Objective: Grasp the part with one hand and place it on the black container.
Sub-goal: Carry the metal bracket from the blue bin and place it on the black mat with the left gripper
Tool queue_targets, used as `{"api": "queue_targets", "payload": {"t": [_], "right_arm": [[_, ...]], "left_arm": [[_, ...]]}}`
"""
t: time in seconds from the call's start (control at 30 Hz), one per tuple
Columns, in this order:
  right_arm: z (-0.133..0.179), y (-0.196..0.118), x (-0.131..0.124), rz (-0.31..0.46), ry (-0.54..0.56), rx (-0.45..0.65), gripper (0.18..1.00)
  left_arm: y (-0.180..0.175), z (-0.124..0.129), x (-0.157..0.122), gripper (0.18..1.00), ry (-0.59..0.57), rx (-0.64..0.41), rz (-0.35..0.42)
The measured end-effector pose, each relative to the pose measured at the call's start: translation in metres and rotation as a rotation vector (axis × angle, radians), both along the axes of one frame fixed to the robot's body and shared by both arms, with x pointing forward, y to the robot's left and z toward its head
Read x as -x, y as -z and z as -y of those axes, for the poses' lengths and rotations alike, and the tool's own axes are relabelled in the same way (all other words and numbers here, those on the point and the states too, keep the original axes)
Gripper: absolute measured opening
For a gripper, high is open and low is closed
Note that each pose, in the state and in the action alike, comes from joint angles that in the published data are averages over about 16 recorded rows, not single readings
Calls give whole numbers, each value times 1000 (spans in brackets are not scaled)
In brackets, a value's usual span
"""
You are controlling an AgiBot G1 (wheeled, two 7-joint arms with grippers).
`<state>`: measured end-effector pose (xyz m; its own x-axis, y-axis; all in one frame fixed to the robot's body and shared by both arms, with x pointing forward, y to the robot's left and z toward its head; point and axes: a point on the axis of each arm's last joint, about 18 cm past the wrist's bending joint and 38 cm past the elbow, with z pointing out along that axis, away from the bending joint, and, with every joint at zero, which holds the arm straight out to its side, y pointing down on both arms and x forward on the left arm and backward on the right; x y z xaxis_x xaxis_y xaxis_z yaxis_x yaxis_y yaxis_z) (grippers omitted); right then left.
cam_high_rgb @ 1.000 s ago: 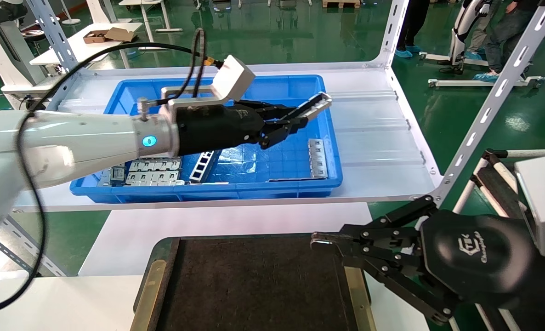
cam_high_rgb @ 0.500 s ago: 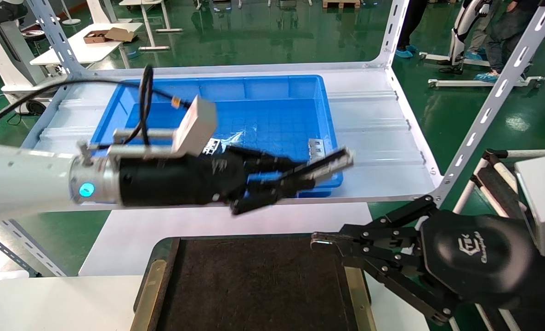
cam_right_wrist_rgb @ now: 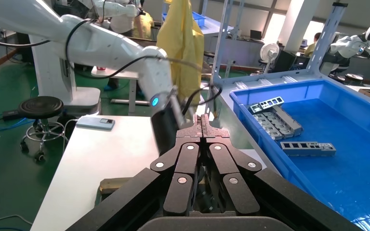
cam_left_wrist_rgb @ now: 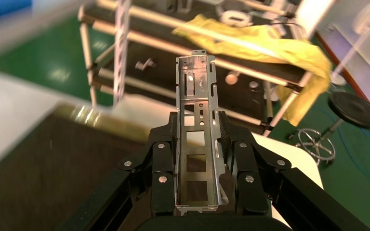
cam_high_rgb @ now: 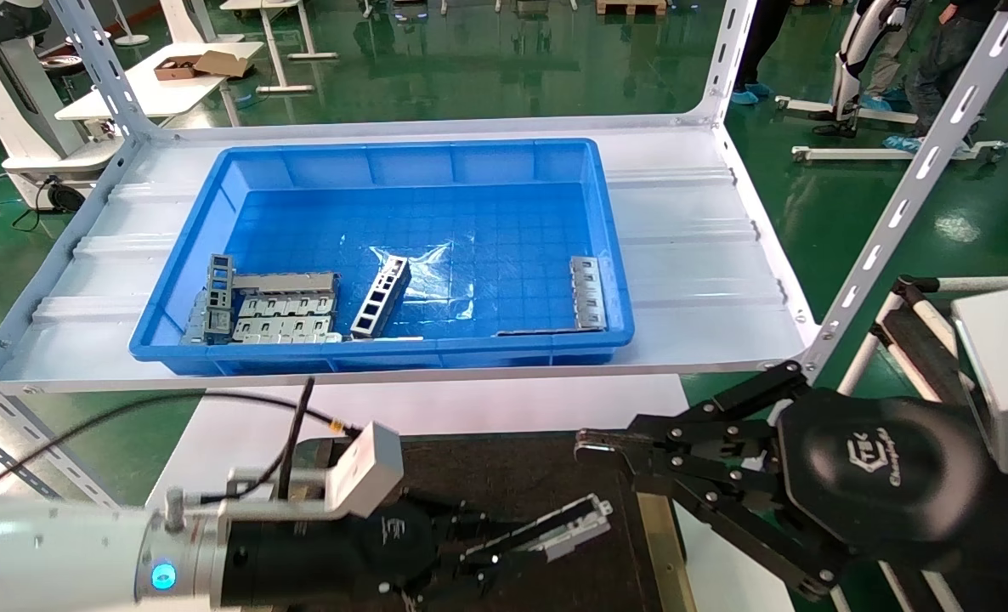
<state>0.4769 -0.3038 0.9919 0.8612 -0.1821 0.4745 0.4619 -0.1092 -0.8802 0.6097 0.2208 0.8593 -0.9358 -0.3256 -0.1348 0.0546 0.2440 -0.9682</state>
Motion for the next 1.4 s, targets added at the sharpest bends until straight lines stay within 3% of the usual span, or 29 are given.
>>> {"api": "queue_targets", "payload": {"t": [0.3,0.6,1.0,1.4], "right_arm": [[0,0,0,0,0,0,191],[0,0,0,0,0,0,191],[0,0,0,0,0,0,191],[0,0,0,0,0,0,191]], "left_arm": [[67,1,0,353,-227,64,-143],[108,11,-11,352,-455,167,-253],[134,30,-36,352,-693,321,-363],[147,47,-59,352,-839,415,-434]]}}
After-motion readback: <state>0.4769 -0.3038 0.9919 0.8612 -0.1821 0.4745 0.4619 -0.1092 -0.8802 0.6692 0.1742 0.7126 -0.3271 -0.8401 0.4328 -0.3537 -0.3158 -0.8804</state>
